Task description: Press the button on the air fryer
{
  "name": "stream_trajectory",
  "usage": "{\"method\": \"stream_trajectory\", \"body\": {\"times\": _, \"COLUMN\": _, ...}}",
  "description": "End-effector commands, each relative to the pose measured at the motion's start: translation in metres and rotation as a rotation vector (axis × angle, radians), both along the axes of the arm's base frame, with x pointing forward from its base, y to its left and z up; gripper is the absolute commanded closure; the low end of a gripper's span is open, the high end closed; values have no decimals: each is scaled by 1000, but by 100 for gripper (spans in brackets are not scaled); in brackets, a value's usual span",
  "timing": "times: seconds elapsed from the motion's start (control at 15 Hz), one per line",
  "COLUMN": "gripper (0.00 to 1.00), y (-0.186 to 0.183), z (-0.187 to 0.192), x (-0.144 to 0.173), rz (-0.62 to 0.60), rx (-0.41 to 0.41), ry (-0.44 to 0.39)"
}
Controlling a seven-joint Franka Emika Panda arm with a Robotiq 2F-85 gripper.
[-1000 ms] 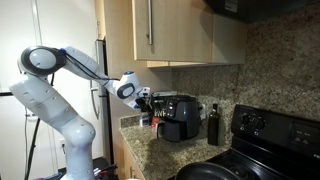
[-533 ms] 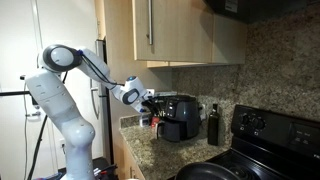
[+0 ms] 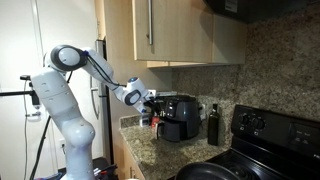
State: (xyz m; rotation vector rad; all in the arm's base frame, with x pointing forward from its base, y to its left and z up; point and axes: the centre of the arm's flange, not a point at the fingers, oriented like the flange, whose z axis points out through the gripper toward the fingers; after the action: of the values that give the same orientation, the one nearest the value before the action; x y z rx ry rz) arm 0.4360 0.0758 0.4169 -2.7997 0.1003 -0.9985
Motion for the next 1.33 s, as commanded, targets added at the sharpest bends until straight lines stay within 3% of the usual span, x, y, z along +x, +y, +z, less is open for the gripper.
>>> {"method": "stream_trajectory", "body": {"times": 0.0, "gripper": 0, "y": 5, "z": -7, "x": 22, "rz": -37, "rx": 9, "ry": -34}}
{"method": "stream_trajectory", "body": {"times": 0.47, "gripper": 0, "y": -5, "z": -11, "x": 22, "rz": -64, "rx": 20, "ry": -17}}
{"method": "stream_trajectory", "body": {"times": 0.8, "gripper": 0, "y": -6, "z": -25, "x": 52, "rz": -116, "rx": 11, "ry": -26}}
{"method": "stream_trajectory", "body": {"times": 1.27, "gripper": 0, "y": 18, "z": -25, "x": 63, "rz": -43, "rx": 45, "ry": -62}}
